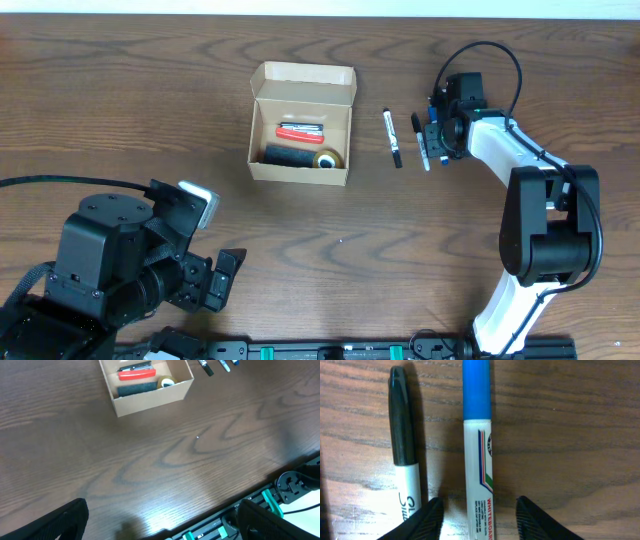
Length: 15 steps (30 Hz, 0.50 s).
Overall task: Pack container
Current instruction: 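Lower the right gripper and grasp the blue-capped marker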
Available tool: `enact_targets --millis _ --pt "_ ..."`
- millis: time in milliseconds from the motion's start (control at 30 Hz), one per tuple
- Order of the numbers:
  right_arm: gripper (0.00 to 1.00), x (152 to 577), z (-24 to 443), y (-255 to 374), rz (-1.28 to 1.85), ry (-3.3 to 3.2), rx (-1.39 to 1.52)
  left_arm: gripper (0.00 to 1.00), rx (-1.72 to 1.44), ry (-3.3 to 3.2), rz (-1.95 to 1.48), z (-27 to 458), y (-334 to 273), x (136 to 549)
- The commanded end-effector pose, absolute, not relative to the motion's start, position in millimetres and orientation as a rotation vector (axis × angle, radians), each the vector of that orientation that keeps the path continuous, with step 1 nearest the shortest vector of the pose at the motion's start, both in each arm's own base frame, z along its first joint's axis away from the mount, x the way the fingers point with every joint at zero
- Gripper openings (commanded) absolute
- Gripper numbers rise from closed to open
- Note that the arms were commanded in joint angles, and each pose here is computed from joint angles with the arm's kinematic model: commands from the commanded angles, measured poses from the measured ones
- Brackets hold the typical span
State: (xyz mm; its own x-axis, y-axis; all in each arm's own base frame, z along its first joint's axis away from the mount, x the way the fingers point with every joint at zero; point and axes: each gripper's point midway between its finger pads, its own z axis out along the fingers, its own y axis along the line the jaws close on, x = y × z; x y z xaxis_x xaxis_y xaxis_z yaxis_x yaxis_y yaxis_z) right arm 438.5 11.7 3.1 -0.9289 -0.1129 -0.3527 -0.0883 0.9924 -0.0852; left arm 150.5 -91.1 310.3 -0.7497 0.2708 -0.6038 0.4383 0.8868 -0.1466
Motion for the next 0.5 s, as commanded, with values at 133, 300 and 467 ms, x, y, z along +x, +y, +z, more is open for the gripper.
enact_targets --millis 133,300,467 --pt "0.37 442.6 -4.4 12.9 -0.111 2.778 -0.152 0.95 0.519 2.466 -0.386 308.2 -92.5 149.3" --pt "0.22 443.8 -4.0 12.9 -0.108 2.774 -0.142 0.95 0.519 2.466 -0.386 308.2 -92.5 149.3" --pt "0.14 445.3 -3.4 13.1 -0.108 2.767 -0.141 0.95 0.519 2.466 -0.386 308.2 -92.5 149.3"
